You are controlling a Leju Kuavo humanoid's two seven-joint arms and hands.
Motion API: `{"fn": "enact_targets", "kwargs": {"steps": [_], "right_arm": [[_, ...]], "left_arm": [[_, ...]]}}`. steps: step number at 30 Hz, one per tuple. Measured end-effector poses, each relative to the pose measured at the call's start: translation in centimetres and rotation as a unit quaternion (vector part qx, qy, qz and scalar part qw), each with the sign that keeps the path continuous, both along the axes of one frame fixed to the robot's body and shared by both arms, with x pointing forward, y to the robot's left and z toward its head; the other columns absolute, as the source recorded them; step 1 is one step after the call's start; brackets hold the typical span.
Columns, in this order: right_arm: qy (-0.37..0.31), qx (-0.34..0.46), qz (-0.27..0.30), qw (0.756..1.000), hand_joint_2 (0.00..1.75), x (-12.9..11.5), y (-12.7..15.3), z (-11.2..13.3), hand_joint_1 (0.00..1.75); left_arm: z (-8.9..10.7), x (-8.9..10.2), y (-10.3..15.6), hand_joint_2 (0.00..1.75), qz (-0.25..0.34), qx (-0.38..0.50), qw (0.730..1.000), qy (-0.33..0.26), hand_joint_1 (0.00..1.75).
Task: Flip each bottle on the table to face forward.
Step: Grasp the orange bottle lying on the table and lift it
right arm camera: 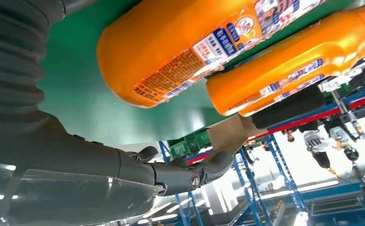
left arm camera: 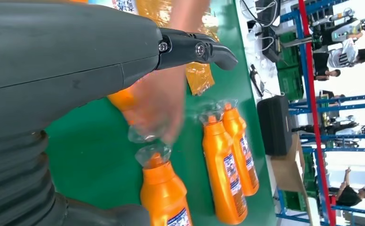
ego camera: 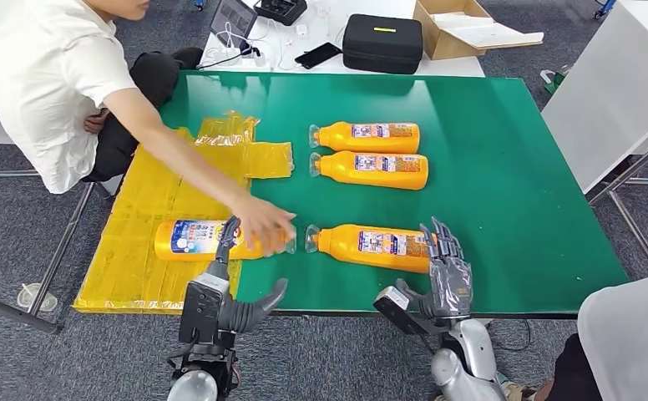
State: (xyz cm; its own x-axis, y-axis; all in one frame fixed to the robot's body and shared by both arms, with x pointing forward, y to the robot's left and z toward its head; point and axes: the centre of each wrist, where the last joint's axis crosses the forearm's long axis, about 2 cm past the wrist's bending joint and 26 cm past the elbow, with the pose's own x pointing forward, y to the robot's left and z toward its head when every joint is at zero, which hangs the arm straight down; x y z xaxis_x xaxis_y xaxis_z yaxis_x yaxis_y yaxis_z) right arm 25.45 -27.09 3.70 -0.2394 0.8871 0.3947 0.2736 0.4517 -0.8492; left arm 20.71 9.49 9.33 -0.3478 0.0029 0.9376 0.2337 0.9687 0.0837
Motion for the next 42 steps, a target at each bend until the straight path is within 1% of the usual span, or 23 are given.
{"fn": "enact_targets", "kwargs": {"steps": [5, 16, 23, 26, 42], "right_arm": [[0.011, -0.007, 0.006, 1.0, 1.75, 0.9, 0.3, 0.0, 0.0], [0.05, -0.015, 0.002, 0.999, 1.75, 4.3, -0.1, -0.3, 0.0], [0.085, -0.021, 0.002, 0.996, 1.75, 4.9, -0.3, -0.9, 0.0], [0.105, -0.025, 0.001, 0.994, 1.75, 5.2, -0.3, -0.9, 0.0], [0.181, -0.056, -0.002, 0.982, 1.75, 7.6, 0.0, 0.2, 0.0]], "left_arm": [[0.2, 0.1, -0.1, 1.75, 0.001, -0.007, 1.0, -0.005, 0.0], [0.6, 0.7, -0.7, 1.75, -0.013, -0.018, 1.0, -0.009, 0.0], [0.5, 0.7, -0.9, 1.75, -0.02, -0.019, 1.0, -0.005, 0.0], [0.5, 0.7, -1.1, 1.75, -0.028, -0.021, 0.999, 0.008, 0.0], [0.6, 0.9, -1.4, 1.75, -0.052, -0.031, 0.997, 0.042, 0.0]]}}
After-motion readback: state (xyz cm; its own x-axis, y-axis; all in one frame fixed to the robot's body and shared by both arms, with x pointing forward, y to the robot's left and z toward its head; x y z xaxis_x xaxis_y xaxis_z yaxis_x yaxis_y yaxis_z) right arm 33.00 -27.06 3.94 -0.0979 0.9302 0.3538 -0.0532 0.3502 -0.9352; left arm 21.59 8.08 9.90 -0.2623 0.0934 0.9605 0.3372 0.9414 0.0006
